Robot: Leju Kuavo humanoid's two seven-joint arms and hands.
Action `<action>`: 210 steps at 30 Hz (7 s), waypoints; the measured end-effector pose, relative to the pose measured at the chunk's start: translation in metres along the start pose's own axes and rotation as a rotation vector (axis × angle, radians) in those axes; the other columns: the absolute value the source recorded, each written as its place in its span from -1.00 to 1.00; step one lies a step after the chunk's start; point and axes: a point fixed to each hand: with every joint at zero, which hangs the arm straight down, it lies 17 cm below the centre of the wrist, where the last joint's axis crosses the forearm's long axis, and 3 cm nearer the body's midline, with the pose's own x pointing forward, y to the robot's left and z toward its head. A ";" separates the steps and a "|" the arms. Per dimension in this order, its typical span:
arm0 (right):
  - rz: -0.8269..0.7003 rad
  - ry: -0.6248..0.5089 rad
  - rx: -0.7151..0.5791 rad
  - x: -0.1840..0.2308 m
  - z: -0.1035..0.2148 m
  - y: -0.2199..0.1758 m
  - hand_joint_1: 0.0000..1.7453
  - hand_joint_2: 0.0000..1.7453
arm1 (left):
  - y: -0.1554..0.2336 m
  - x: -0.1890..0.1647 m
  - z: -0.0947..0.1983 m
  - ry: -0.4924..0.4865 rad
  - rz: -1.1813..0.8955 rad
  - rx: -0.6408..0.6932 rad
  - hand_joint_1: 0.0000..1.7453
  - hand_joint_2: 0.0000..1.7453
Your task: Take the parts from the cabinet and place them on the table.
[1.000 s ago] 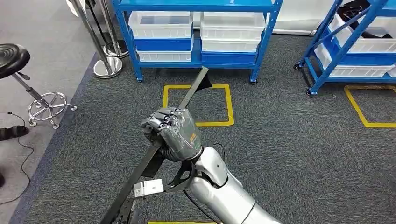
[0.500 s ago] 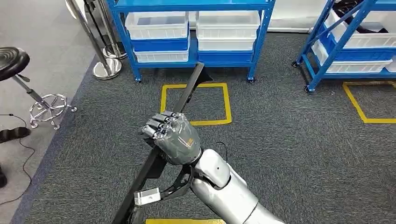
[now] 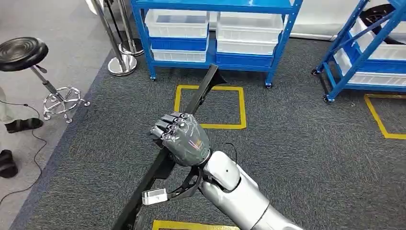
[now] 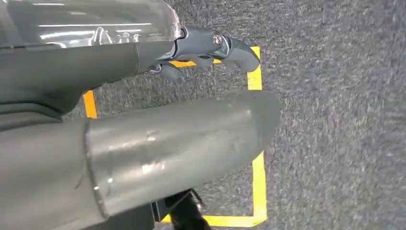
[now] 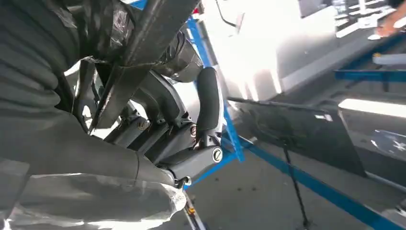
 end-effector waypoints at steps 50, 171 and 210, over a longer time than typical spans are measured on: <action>0.053 -0.026 0.007 -0.007 0.000 -0.009 1.00 1.00 | -0.006 -0.006 0.002 0.014 -0.033 -0.015 -1.00 -1.00; 0.055 0.000 -0.085 -0.005 0.007 -0.045 1.00 1.00 | 0.028 -0.022 0.003 0.032 -0.081 0.007 -1.00 -1.00; 0.087 -0.022 -0.090 -0.008 0.006 -0.052 1.00 1.00 | 0.029 -0.007 -0.002 0.010 -0.083 0.006 -1.00 -1.00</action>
